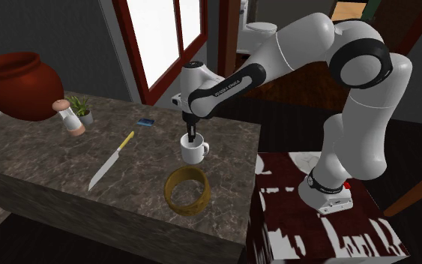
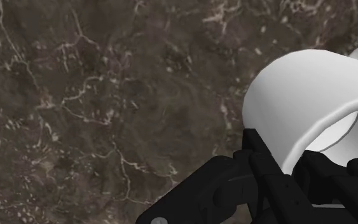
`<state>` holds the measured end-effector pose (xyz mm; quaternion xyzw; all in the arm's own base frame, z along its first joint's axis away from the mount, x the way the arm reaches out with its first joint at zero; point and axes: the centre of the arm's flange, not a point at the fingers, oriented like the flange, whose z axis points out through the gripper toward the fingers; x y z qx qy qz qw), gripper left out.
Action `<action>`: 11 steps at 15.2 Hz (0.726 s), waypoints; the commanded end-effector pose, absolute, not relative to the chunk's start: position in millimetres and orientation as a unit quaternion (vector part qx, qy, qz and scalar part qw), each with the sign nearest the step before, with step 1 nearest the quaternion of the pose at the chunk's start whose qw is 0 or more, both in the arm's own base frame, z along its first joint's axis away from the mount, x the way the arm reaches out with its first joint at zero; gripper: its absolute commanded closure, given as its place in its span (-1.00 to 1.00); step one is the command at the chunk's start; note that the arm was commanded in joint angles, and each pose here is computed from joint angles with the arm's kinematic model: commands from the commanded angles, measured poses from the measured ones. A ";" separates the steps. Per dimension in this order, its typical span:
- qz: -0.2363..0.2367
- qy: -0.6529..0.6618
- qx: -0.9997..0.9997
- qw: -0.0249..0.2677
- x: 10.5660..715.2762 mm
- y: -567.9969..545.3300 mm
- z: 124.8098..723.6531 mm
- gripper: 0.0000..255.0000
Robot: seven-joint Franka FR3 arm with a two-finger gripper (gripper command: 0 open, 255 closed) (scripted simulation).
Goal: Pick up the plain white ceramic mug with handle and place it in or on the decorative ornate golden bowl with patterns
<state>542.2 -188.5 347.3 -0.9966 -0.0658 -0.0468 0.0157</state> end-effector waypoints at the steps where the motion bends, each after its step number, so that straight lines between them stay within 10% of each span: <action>1: -0.047 -0.066 -0.997 0.016 542.3 -188.4 347.4 1.00; 11: -0.047 -0.066 -0.997 0.016 542.3 -188.4 394.9 1.00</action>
